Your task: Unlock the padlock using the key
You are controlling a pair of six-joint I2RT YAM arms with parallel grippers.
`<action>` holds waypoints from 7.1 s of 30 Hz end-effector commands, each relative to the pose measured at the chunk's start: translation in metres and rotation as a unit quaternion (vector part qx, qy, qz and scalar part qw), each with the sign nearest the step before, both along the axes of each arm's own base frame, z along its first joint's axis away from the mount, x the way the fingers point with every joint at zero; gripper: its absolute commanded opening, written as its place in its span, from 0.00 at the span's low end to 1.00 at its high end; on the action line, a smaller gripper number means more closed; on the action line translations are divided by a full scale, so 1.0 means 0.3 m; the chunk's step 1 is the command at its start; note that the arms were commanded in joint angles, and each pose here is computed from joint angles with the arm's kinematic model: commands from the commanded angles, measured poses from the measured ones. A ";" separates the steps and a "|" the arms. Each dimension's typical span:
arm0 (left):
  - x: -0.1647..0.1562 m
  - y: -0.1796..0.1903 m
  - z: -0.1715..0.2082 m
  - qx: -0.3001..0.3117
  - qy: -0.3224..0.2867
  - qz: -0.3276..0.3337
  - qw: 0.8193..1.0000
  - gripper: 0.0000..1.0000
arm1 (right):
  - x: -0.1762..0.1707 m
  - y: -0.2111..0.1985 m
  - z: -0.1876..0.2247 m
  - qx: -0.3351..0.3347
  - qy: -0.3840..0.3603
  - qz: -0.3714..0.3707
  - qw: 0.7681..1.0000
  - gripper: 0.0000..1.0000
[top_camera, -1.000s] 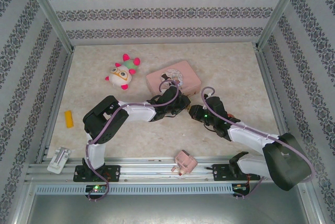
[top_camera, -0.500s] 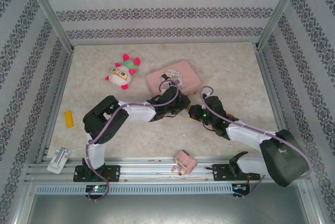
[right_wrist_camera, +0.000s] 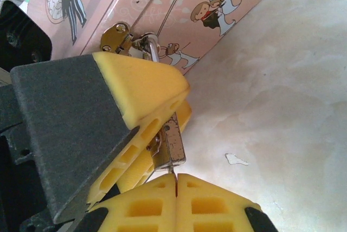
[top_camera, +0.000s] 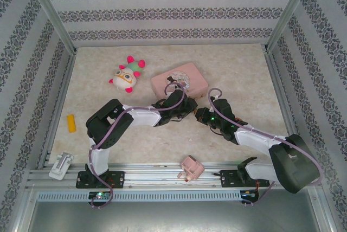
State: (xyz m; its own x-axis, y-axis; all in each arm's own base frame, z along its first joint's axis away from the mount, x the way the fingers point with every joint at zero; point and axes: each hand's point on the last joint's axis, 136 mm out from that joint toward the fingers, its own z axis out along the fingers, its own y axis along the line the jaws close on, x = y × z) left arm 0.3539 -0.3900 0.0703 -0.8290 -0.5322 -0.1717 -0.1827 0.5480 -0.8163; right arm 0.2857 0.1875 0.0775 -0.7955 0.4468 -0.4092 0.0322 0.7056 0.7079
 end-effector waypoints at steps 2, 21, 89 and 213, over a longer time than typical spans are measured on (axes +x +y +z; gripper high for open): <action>-0.039 -0.057 0.099 -0.068 -0.037 -0.040 0.996 0.48 | 0.079 0.001 0.094 0.027 -0.052 -0.023 0.998 0.00; -0.002 0.066 0.143 -0.087 -0.103 0.039 0.990 0.55 | 0.085 -0.008 0.090 0.029 -0.052 -0.036 0.998 0.00; -0.010 0.113 0.120 0.048 -0.066 -0.004 0.997 0.00 | -0.012 -0.034 0.081 -0.143 -0.073 0.021 0.987 0.19; -0.053 0.162 0.086 -0.086 0.084 -0.029 0.992 0.00 | 0.115 0.144 0.051 -0.433 -0.222 0.165 0.858 0.17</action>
